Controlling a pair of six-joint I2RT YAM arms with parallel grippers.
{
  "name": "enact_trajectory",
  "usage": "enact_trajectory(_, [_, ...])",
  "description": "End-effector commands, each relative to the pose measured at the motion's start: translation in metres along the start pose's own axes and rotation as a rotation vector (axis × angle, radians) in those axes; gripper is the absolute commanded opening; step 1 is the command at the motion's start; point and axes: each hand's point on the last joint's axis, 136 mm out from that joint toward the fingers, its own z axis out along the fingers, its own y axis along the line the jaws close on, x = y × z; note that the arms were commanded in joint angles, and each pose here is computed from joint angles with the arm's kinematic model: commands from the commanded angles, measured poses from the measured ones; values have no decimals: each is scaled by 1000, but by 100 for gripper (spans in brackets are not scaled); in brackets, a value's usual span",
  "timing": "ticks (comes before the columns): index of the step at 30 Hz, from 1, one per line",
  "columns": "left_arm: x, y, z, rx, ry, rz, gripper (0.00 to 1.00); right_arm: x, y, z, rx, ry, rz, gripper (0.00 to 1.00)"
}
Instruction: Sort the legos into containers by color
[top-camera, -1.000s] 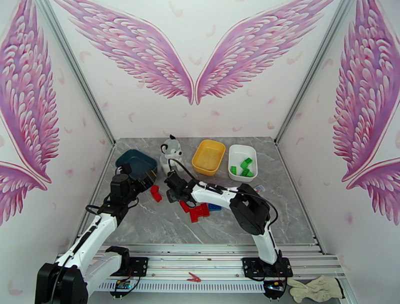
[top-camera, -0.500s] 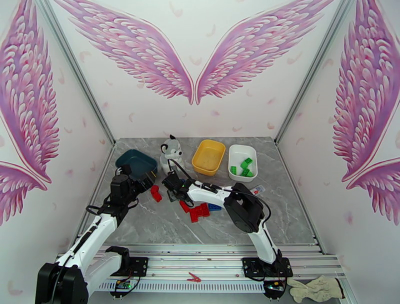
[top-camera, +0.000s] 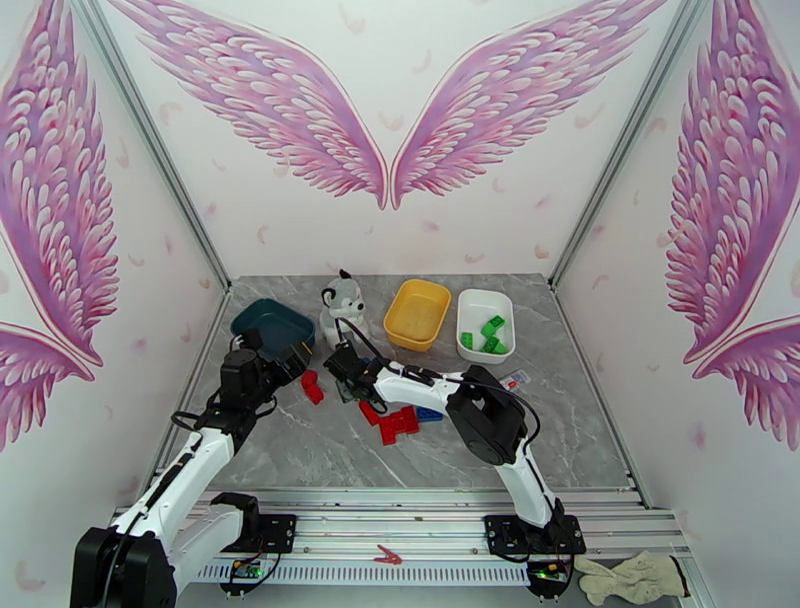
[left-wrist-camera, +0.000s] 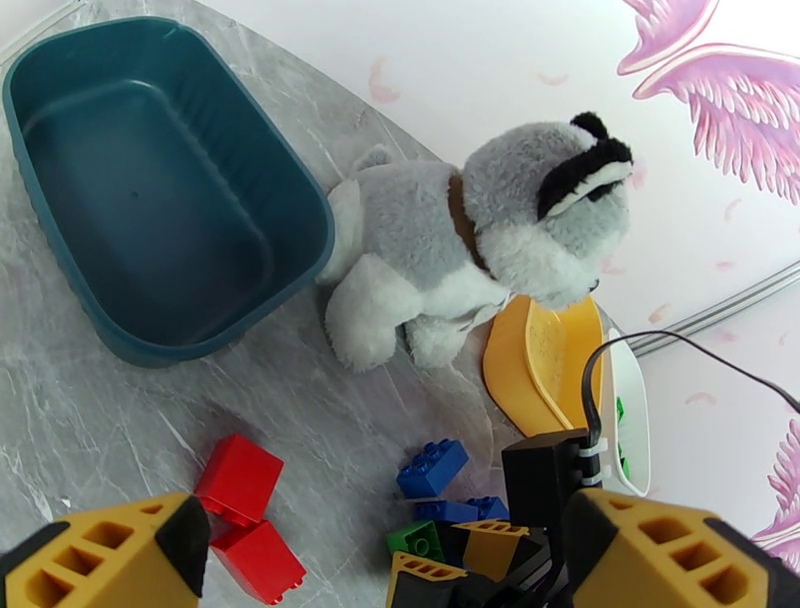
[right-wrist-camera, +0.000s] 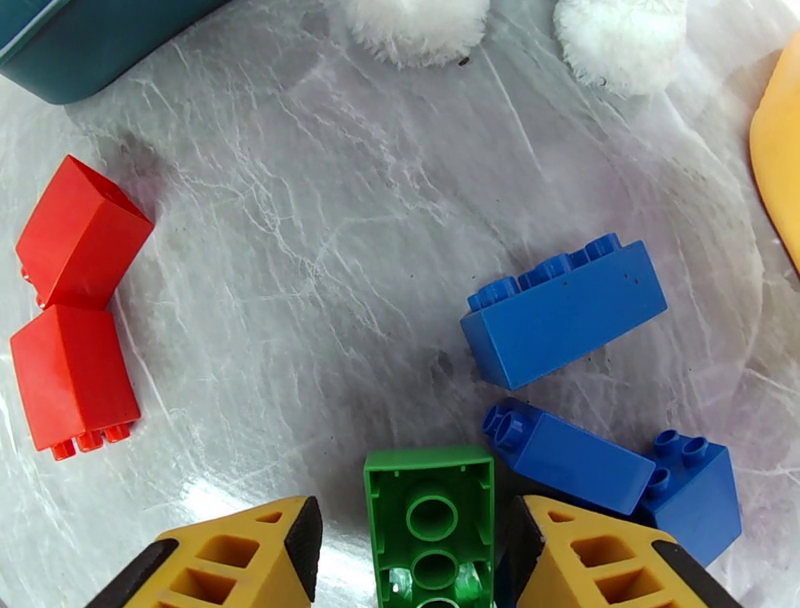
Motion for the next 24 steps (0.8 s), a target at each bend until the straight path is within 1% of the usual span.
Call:
enact_trajectory(1, [0,3,-5,1,-13,-1,99,35,-7,7,13,106,-34,54])
enact_trajectory(7, [-7,6,-14,-4,-47,-14,99,43,-6,6,17,117,-44,53])
enact_trajectory(12, [-9,9,-15,-5,-53,-25,99,46,-2,3,20,118,-60,52])
enact_trajectory(19, [-13,12,-17,-5,-62,-41,99,43,-7,-3,62,113,-77,51])
enact_trajectory(24, [-20,17,-23,-7,-84,-64,99,37,-6,-3,79,115,-90,53])
